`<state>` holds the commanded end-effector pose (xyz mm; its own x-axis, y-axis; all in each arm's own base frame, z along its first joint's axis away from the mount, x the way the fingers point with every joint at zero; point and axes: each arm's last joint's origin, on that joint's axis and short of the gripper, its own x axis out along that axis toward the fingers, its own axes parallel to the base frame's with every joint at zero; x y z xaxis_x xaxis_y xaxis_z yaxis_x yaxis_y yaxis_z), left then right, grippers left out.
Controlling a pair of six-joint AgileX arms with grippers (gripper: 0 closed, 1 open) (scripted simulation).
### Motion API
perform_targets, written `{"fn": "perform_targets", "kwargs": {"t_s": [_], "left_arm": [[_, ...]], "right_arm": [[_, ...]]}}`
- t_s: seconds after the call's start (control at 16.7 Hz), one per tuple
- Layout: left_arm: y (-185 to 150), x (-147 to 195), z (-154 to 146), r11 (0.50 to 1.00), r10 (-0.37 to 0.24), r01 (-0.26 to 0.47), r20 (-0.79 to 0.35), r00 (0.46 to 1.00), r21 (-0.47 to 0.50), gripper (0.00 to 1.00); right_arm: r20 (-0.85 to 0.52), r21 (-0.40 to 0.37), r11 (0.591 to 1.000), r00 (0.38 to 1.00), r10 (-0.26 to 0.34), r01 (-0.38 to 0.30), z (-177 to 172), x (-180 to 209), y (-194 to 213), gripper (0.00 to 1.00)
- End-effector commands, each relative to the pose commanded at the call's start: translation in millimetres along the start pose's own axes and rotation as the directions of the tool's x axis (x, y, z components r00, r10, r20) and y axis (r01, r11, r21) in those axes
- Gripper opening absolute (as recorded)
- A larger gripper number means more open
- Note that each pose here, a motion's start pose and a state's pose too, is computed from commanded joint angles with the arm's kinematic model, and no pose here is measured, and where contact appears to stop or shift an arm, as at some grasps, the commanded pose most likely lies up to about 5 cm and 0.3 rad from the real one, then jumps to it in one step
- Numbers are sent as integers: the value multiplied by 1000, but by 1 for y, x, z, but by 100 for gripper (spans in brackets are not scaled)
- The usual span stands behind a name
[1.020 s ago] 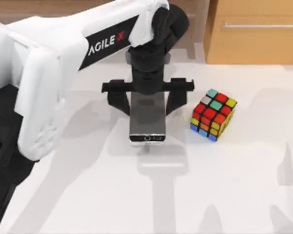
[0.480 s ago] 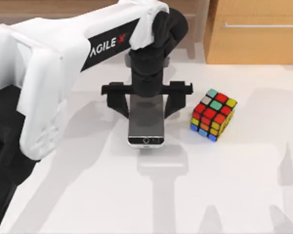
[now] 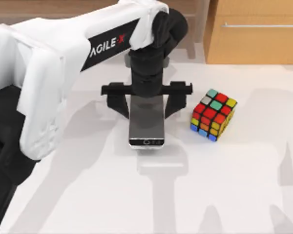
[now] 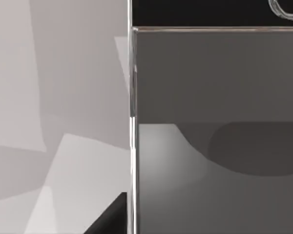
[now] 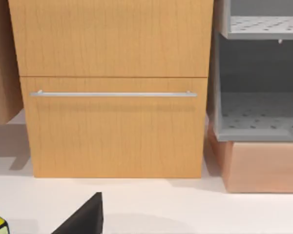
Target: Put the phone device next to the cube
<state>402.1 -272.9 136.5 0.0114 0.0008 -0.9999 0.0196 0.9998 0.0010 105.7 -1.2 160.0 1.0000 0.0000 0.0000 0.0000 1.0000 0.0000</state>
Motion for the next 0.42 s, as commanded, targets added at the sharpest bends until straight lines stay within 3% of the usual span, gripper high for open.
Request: {"fn": "perform_targets", "kwargs": {"t_s": [0.12, 0.42], "left_arm": [[0, 0, 0, 1000, 0, 0, 0, 1000, 0, 100], [0, 0, 0, 1000, 0, 0, 0, 1000, 0, 100]], "right_arm": [[0, 0, 1000, 1000, 0, 0, 0, 0, 0, 100], [0, 0, 1000, 1000, 0, 0, 0, 0, 0, 100]]}}
